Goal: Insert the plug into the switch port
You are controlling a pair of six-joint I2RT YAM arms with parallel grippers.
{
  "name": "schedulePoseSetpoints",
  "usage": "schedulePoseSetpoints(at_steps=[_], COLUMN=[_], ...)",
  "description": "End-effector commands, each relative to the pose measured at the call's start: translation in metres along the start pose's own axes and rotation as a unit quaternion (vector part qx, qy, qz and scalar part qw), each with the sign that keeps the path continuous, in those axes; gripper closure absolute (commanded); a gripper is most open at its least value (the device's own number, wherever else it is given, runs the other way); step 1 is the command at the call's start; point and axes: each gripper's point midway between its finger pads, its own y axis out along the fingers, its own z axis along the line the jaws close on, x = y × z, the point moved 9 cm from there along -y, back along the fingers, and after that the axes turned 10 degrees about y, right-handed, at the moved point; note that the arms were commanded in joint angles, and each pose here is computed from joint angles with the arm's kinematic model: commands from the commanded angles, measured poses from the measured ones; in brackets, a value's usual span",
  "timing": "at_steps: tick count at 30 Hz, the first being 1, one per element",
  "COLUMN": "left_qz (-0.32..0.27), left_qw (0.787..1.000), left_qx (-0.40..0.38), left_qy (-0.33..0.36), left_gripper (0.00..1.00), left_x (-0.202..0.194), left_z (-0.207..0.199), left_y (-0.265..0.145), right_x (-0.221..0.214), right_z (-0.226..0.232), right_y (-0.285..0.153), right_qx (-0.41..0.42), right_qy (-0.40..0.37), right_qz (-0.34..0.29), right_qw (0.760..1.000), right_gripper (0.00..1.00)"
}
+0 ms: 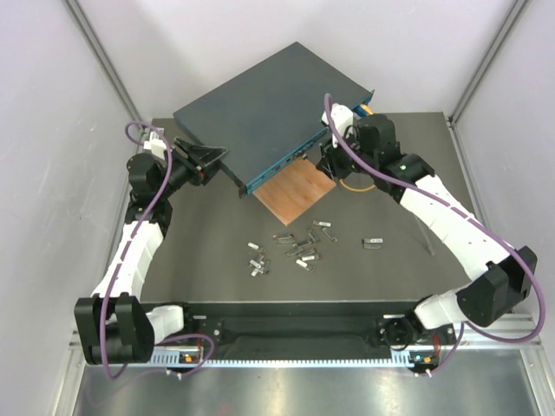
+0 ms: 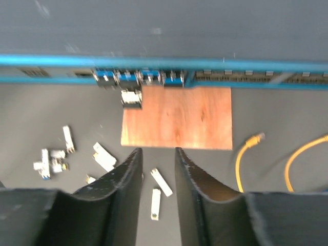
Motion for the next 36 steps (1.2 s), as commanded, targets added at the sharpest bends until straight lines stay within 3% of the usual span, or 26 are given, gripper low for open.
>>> schedulePoseSetpoints(at_steps=[1,16,36], left_qz=[-0.02,-0.019,-0.013], left_qw=[0.998,0.999,0.999], left_qx=[-0.01,-0.011,-0.006], left_qy=[0.052,0.05,0.041], left_gripper=[1.0,1.0,1.0], left_x=[0.008,0.007,0.001], left_z=[-0.003,-0.003,0.003], left_y=[0.01,0.009,0.008], right_x=[0.03,0.047,0.051], right_z=[0.013,0.018,0.021], right_y=[0.0,0.023,0.044], right_qx=[0.032,0.044,0.05], right_qy=[0.014,0.025,0.127], right_qz=[-0.071,-0.097,-0.137], right_qw=[0.997,0.994,0.981], right_gripper=[0.7,0.78,0.86])
